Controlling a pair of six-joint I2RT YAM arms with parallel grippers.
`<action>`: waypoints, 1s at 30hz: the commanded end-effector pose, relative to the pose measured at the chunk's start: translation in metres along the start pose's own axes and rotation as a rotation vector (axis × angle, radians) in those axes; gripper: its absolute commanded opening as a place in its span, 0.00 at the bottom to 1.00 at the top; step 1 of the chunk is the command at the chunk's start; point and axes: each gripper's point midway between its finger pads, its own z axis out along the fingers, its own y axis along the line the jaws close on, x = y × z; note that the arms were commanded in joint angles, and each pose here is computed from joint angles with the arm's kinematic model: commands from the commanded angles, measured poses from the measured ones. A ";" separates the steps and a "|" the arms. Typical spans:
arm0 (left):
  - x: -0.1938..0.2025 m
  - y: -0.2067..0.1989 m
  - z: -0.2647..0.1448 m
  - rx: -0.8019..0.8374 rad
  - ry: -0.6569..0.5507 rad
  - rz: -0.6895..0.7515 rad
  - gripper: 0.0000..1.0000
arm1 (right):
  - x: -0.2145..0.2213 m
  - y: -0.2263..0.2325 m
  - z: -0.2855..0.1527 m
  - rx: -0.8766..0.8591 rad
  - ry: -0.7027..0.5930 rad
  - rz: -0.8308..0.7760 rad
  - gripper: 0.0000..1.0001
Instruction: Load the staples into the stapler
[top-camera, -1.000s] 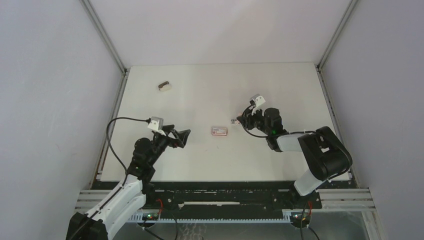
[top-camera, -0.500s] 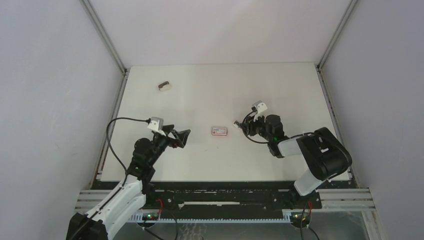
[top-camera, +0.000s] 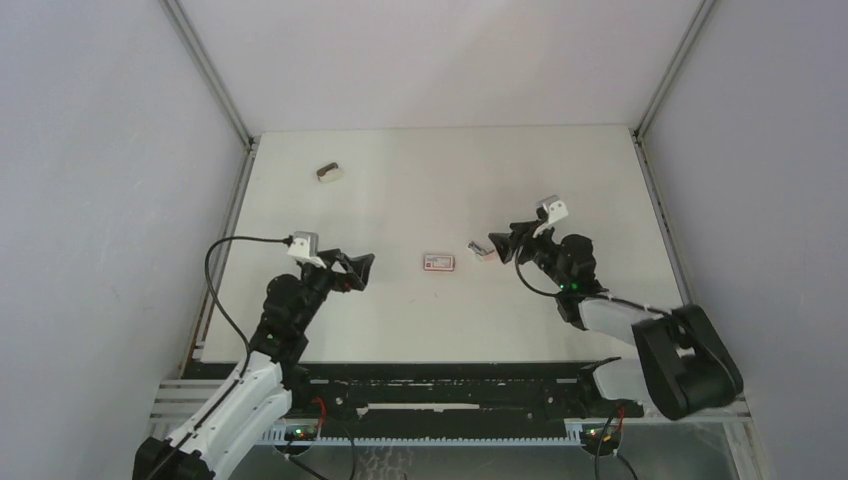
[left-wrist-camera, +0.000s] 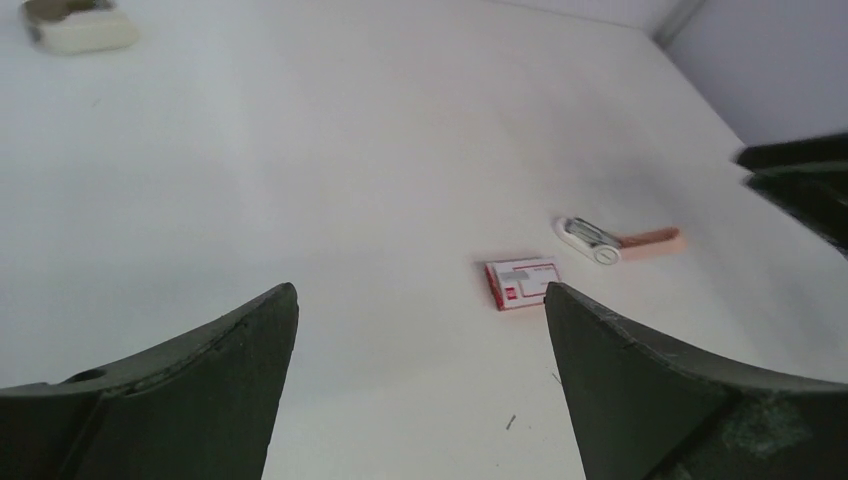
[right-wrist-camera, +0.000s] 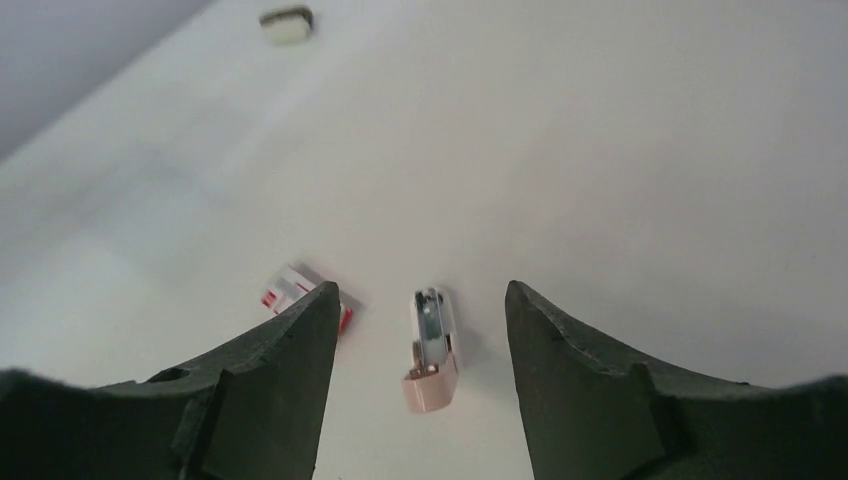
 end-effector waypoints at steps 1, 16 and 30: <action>-0.053 0.029 0.002 -0.267 -0.068 -0.119 0.98 | -0.053 0.012 -0.019 -0.007 -0.099 0.089 0.61; -0.108 0.146 0.089 -0.704 0.187 -0.182 0.92 | -0.112 0.016 -0.106 0.149 -0.213 0.071 0.73; -0.089 0.248 0.217 -0.760 0.438 -0.153 0.88 | -0.105 0.028 -0.104 0.067 -0.165 0.075 0.72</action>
